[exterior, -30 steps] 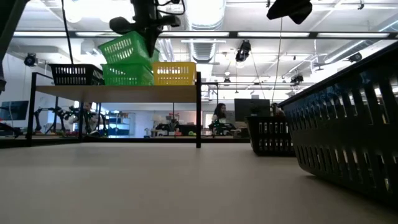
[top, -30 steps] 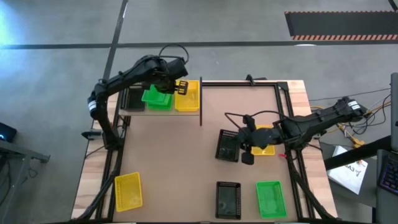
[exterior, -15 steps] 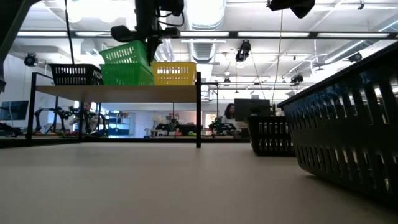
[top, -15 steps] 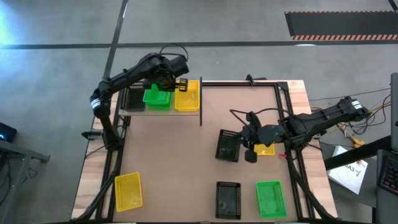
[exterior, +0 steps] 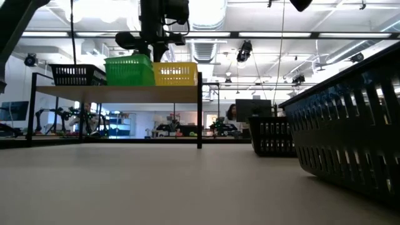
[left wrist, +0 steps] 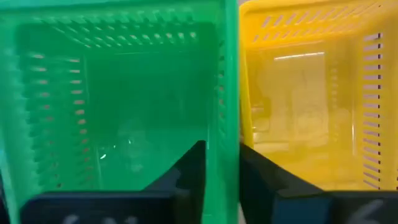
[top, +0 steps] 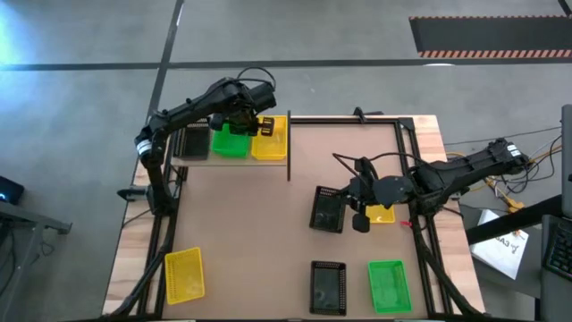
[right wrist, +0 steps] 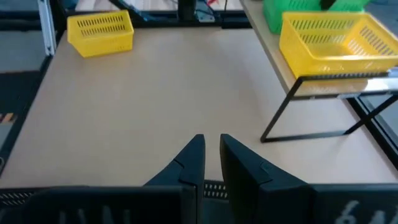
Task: Stack baskets on shelf by color
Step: Stack the top green bin on top of the other green bin on the shelf
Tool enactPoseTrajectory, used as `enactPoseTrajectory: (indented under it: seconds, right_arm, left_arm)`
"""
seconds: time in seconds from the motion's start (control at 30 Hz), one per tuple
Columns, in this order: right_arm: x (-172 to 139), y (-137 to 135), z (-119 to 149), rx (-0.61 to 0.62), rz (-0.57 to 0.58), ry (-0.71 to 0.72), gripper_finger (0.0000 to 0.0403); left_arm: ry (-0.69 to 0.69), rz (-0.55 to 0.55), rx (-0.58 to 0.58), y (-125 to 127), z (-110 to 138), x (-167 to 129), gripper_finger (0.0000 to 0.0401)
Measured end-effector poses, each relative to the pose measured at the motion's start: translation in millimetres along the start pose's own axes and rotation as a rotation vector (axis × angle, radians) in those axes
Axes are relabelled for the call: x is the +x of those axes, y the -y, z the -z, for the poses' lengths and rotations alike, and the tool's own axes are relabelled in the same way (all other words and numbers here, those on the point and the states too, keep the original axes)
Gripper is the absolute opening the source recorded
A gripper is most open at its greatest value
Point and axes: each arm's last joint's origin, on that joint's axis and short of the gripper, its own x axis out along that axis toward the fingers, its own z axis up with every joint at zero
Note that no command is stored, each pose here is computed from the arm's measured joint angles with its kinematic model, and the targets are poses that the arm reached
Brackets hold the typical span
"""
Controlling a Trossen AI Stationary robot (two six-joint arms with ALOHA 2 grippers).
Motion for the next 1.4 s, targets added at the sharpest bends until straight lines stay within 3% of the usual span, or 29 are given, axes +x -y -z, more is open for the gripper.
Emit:
enactPoseTrajectory:
  seconds: [0.27,0.43,0.5,0.73,0.87,1.07,1.27,1.4]
  right_arm:
    - [-5.5,0.3,-8.5,-0.014,-0.004,0.025,0.0043]
    - [-6.3,0.4,-9.8,-0.010,-0.005,0.028,0.0043]
    - [-6.3,0.4,-9.8,-0.002,-0.005,0.028,0.0043]
    - [-5.9,0.3,-9.4,0.006,-0.005,0.027,0.0043]
    - [-5.9,0.4,-9.9,0.010,0.001,0.034,0.0043]
    - [-6.0,2.5,-10.3,0.046,0.071,0.049,0.0043]
    - [-6.2,4.1,-11.0,0.066,0.129,0.065,0.0043]
    - [-6.4,5.3,-11.5,0.106,0.169,0.081,0.0043]
  left_arm:
    - [0.030,0.043,0.004,-9.4,-1.7,-16.5,0.0154]
    - [0.007,0.178,0.135,-24.1,7.3,-45.8,0.0175]
    - [-0.019,0.246,0.287,-30.4,14.7,-56.7,0.0175]
    - [0.059,0.348,1.094,-49.2,49.2,-78.0,0.0176]
    - [0.041,0.337,1.294,-63.3,65.3,-69.2,0.0176]
    - [0.107,0.332,1.340,-78.2,81.1,-34.5,0.0176]
    - [0.332,0.355,1.243,-83.0,85.8,-15.4,0.0176]
    - [0.354,0.345,1.219,-88.6,89.2,-6.4,0.0176]
